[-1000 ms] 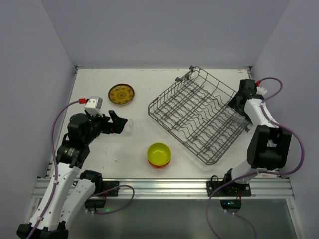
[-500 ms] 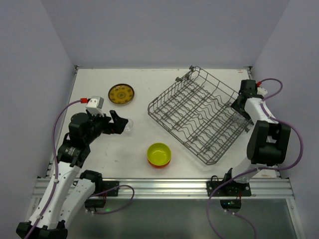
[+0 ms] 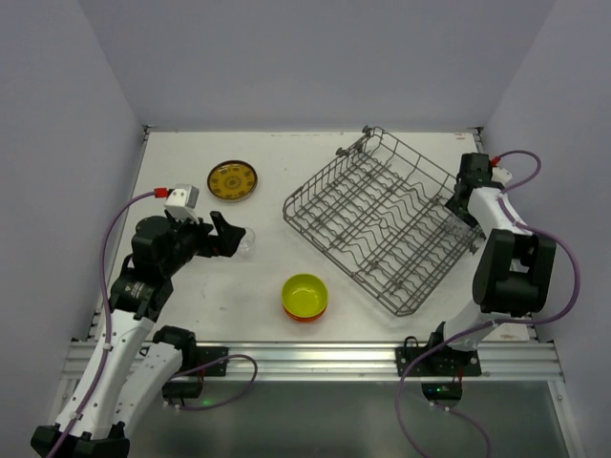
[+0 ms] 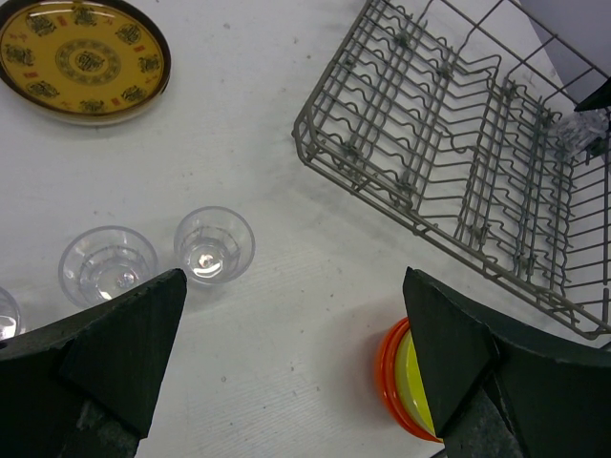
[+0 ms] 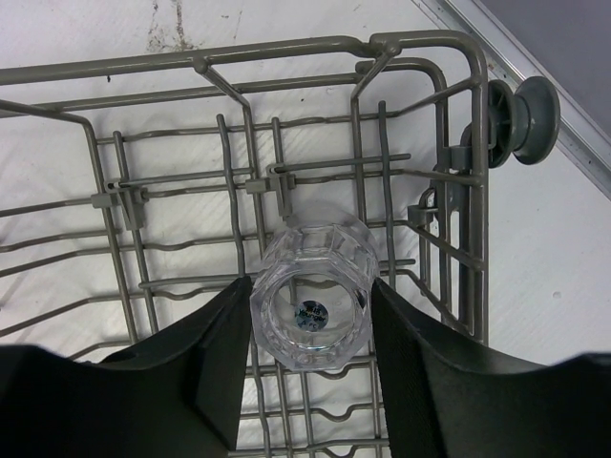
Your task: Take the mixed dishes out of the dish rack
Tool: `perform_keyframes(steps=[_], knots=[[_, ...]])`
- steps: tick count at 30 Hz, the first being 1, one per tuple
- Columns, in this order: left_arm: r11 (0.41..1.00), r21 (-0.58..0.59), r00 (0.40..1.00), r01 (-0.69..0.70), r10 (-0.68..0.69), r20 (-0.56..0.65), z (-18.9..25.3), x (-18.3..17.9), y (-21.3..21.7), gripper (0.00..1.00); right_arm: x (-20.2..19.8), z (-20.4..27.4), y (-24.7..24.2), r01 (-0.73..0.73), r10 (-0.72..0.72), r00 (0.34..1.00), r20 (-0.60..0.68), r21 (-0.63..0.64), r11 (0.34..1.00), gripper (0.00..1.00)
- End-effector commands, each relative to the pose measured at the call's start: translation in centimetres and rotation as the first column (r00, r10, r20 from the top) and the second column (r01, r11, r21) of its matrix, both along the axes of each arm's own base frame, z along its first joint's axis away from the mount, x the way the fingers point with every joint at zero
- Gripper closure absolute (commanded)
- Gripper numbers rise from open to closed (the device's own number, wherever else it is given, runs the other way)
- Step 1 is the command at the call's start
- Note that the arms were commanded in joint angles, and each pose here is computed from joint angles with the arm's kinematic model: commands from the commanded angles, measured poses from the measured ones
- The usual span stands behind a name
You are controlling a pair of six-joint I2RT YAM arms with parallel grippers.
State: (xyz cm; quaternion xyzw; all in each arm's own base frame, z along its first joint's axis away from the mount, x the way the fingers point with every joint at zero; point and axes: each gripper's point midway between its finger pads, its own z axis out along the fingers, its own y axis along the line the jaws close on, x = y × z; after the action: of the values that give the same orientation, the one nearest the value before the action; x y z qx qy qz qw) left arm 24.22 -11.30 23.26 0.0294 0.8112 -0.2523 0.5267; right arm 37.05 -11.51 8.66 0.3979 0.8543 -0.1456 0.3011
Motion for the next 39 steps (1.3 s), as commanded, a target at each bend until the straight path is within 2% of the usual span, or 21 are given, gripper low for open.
perform_keyframes(steps=[1, 3, 8, 17, 21, 24, 25, 28, 29, 31, 32, 33, 34, 35, 36, 37, 39], knots=[[1.0, 0.006, 0.999, 0.031, -0.031, 0.027, 0.7, -0.1, -0.4, 0.0, 0.2, -0.5, -0.2, 0.021, -0.021, 1.0, 0.011, -0.003, 1.0, 0.52], [1.0, 0.006, 0.999, 0.031, -0.031, 0.026, 0.6, -0.1, -0.4, 0.0, 0.1, -0.5, -0.1, 0.022, -0.022, 1.0, 0.016, 0.0, 1.0, 0.57], [0.999, 0.005, 0.999, 0.034, -0.034, 0.025, 0.6, 0.0, -0.5, 0.0, -0.3, 1.1, -0.1, 0.031, -0.03, 0.998, 0.058, -0.004, 1.0, 0.61], [0.999, 0.005, 0.999, 0.035, -0.035, 0.024, 0.6, 0.0, -0.5, 0.0, -0.6, 6.1, 0.9, 0.009, -0.014, 0.981, 0.192, 0.028, 1.0, 0.62], [0.999, 0.006, 0.999, 0.037, -0.037, 0.024, 0.6, 0.0, -0.5, 0.0, -0.9, 9.2, 1.5, -0.019, 0.01, 0.963, 0.269, 0.031, 0.999, 0.64], [0.998, -0.003, 0.997, 0.064, -0.063, 0.034, 1.1, -0.1, -1.0, 0.0, -0.8, 11.4, 3.4, -0.117, 0.083, 0.932, 0.353, 0.075, 0.99, 0.67], [0.997, -0.008, 0.996, 0.083, -0.083, 0.038, 1.2, -0.2, -1.3, 0.0, -0.5, 11.9, 5.6, -0.212, 0.141, 0.906, 0.4, 0.139, 0.967, 0.68], [0.976, -0.065, 0.976, 0.208, -0.203, 0.077, 2.9, -1.3, -3.3, 0.0, -0.5, 14.2, 9.8, -0.404, 0.228, 0.796, 0.561, 0.212, 0.89, 0.69], [0.964, -0.091, 0.964, 0.25, -0.239, 0.116, 3.9, -1.4, -4.0, 0.0, -0.6, 14.7, 12.6, -0.528, 0.284, 0.728, 0.624, 0.247, 0.813, 0.69], [0.9, -0.193, 0.918, 0.392, -0.368, 0.149, 5.4, -3.2, -6.3, 0.0, -1.6, 16.6, 15.1, -0.612, 0.272, 0.656, 0.704, 0.284, 0.738, 0.69], [0.867, -0.234, 0.898, 0.439, -0.416, 0.144, 4.9, -3.7, -7.1, 0.0, -2.1, 17.3, 17.4, -0.706, 0.298, 0.584, 0.755, 0.291, 0.646, 0.69], [0.794, -0.289, 0.844, 0.535, -0.484, 0.232, 7.3, -4.8, -8.3, 0.0, -2.6, 18.0, 18.6, -0.747, 0.293, 0.548, 0.784, 0.3, 0.594, 0.7], [0.757, -0.322, 0.822, 0.569, -0.509, 0.256, 7.8, -5.2, -8.8, 0.0, -3.3, 19.1, 19.9, -0.774, 0.252, 0.522, 0.815, 0.329, 0.541, 0.7], [0.717, -0.327, 0.786, 0.615, -0.525, 0.326, 8.2, -5.2, -9.2, 0.0, -4.1, 20.2, 22.2, -0.849, 0.272, 0.433, 0.859, 0.287, 0.444, 0.7], [0.66, -0.402, 0.773, 0.634, -0.555, 0.307, 8.5, -6.0, -9.8, 0.0, -4.7, 21.0, 23.5, -0.877, 0.266, 0.397, 0.878, 0.278, 0.392, 0.7], [0.631, -0.421, 0.758, 0.652, -0.567, 0.323, 8.7, -6.2, -10.1, 0.0, -5.5, 22.8, 25.6, -0.917, 0.248, 0.327, 0.912, 0.243, 0.317, 0.7], [0.567, -0.45, 0.719, 0.69, -0.611, 0.332, 8.8, -6.4, -11.7, 0.0, -7.1, 24.0, 28.4, -0.951, 0.239, 0.278, 0.93, 0.232, 0.205, 0.7]])
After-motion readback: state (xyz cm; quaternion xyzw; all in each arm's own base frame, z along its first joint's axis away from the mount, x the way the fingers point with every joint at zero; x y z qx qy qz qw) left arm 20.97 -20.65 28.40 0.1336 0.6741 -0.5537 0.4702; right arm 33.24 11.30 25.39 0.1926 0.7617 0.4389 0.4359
